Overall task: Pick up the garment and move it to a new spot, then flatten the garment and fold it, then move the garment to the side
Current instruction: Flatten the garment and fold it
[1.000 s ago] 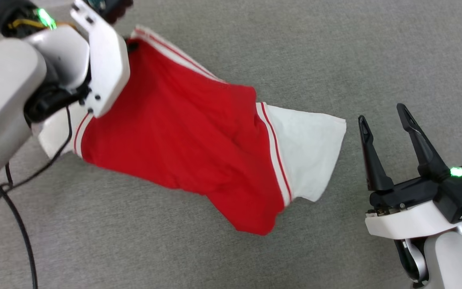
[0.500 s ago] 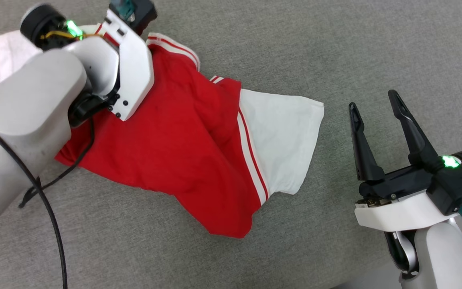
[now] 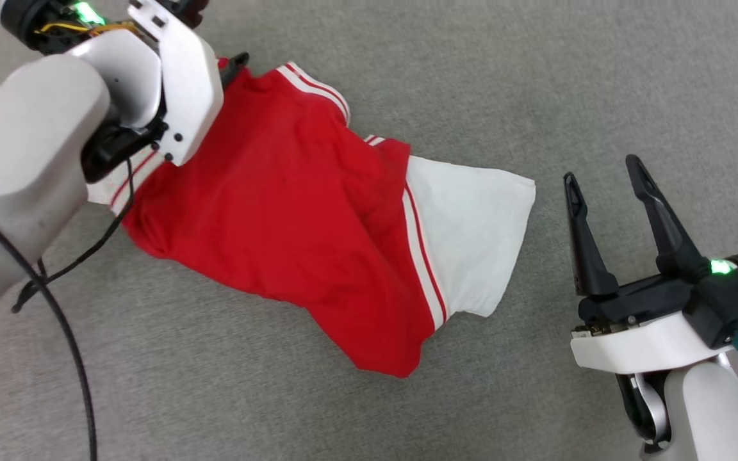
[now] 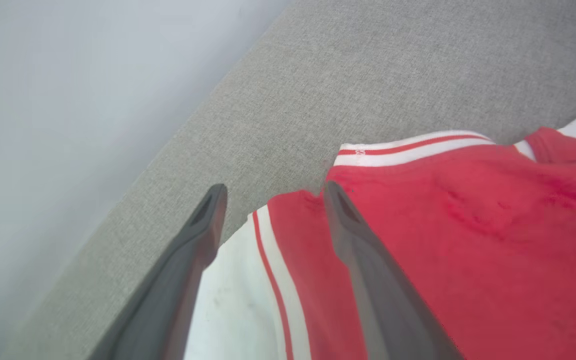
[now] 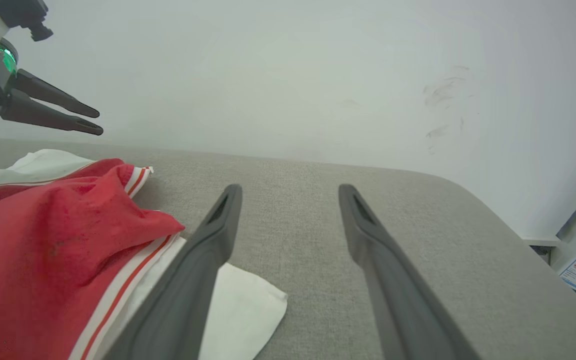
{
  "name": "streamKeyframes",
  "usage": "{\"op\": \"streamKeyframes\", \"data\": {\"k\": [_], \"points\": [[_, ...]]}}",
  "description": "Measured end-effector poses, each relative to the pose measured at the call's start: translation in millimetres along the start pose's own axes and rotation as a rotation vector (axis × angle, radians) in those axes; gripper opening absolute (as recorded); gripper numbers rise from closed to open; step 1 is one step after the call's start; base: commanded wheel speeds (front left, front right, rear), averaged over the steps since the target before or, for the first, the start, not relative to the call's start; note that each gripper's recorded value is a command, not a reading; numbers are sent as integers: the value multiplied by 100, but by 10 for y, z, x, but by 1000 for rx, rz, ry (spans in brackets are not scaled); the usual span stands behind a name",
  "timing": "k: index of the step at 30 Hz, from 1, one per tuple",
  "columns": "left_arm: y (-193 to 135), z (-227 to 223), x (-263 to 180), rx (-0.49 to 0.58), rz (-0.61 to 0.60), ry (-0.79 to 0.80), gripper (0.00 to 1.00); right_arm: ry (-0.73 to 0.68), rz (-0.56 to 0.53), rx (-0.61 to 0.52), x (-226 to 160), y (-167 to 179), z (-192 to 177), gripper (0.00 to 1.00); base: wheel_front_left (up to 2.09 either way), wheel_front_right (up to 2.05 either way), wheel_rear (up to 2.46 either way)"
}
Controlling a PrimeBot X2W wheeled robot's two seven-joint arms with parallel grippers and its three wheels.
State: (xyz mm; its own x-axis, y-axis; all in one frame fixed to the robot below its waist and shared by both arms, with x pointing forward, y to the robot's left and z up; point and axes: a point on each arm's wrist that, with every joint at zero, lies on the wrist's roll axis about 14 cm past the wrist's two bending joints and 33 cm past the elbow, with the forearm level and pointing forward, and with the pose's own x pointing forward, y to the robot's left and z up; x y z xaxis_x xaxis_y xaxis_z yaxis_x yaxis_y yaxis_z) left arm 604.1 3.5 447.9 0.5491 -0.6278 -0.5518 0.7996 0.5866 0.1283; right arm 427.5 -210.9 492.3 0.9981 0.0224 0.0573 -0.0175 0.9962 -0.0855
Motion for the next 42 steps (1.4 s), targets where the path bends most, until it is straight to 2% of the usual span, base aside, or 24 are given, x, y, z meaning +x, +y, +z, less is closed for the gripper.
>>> {"op": "streamKeyframes", "data": {"k": [1, 10, 21, 27, 28, 29, 36, 42], "points": [[183, 32, -327, -21, 50, 53, 100, -17, 19, 14, -26, 72, 62, 100, 0, 0, 0], [183, -222, -955, -83, 46, 312, 100, -66, 62, 26, -38, 201, 238, 100, 0, 0, 0], [-196, -1119, -834, -129, -73, 594, 100, -33, 54, 28, -11, 170, 111, 100, 0, 0, 0], [-265, -1375, -724, -154, -96, 644, 100, -14, 40, 29, -4, 146, 40, 100, 0, 0, 0], [-267, -1384, -711, -150, -96, 644, 45, -12, 38, 28, -2, 140, 35, 100, 0, 0, 0], [-274, -1391, -702, -151, -97, 640, 0, -13, 37, 28, 0, 137, 37, 100, 0, 0, 0], [-321, -1265, -766, -108, -81, 542, 0, -31, 32, 32, -24, 124, 113, 100, 0, 0, 0], [-296, -1106, -1110, -81, -34, 449, 0, -54, 37, 46, -116, 157, 213, 100, 0, 0, 0]]}}
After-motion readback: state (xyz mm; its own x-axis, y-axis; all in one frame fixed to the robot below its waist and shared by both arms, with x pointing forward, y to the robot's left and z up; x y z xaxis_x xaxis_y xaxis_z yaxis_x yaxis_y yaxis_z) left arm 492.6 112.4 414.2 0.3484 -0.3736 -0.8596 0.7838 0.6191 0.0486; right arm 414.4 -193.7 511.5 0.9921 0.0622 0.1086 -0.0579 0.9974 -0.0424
